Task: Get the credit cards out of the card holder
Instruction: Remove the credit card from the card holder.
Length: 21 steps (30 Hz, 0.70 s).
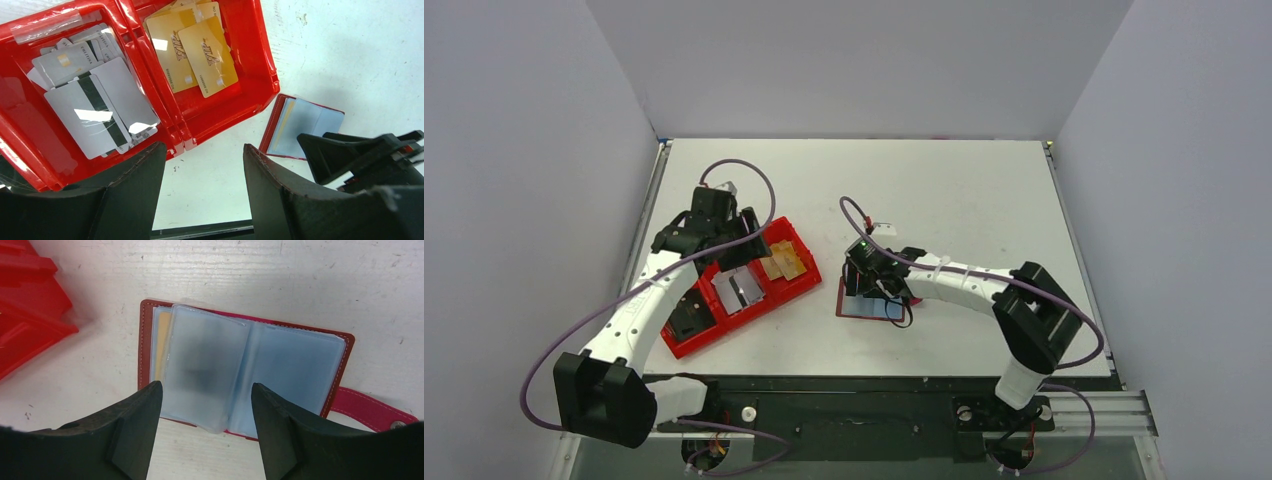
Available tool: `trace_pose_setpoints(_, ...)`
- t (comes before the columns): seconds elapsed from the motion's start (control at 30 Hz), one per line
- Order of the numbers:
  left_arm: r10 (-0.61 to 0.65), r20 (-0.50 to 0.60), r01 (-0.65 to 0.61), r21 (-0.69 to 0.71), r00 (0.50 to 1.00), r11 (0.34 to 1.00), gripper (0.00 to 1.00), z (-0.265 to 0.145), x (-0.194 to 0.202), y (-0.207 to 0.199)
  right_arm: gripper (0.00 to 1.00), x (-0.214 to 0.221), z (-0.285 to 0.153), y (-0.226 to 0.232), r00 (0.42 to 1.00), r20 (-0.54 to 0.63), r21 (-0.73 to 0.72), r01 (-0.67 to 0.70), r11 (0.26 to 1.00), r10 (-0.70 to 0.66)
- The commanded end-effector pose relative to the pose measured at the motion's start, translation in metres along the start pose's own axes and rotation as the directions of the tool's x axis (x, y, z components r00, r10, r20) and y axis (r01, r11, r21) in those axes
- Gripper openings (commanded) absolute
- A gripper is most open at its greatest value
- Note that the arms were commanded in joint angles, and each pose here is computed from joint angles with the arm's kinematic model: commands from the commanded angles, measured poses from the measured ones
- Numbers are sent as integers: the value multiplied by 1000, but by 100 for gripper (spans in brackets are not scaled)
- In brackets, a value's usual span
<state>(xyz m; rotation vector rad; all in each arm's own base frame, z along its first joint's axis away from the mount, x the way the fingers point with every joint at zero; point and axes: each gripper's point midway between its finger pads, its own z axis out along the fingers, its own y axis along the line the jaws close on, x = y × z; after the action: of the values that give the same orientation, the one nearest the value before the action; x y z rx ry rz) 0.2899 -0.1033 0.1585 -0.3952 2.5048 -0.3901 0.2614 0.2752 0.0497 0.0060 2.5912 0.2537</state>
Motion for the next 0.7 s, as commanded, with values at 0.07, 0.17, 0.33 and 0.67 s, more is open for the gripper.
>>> trace_pose_setpoints(0.07,22,75,-31,111,997,993,56,-12,-23,-27,62,-13,6,13,999,44,26,-2,1000,0)
trace_pose_setpoints(0.17,23,69,-32,118,997,992,56,-11,-22,-29,62,-10,11,12,999,35,45,7,999,-9)
trace_pose_setpoints(0.33,24,65,-32,128,998,991,56,-10,-21,-32,61,-4,19,10,999,16,73,40,997,-41)
trace_pose_setpoints(0.67,20,35,-25,135,999,991,56,-3,-10,-37,54,11,29,3,995,-21,130,94,987,-93)
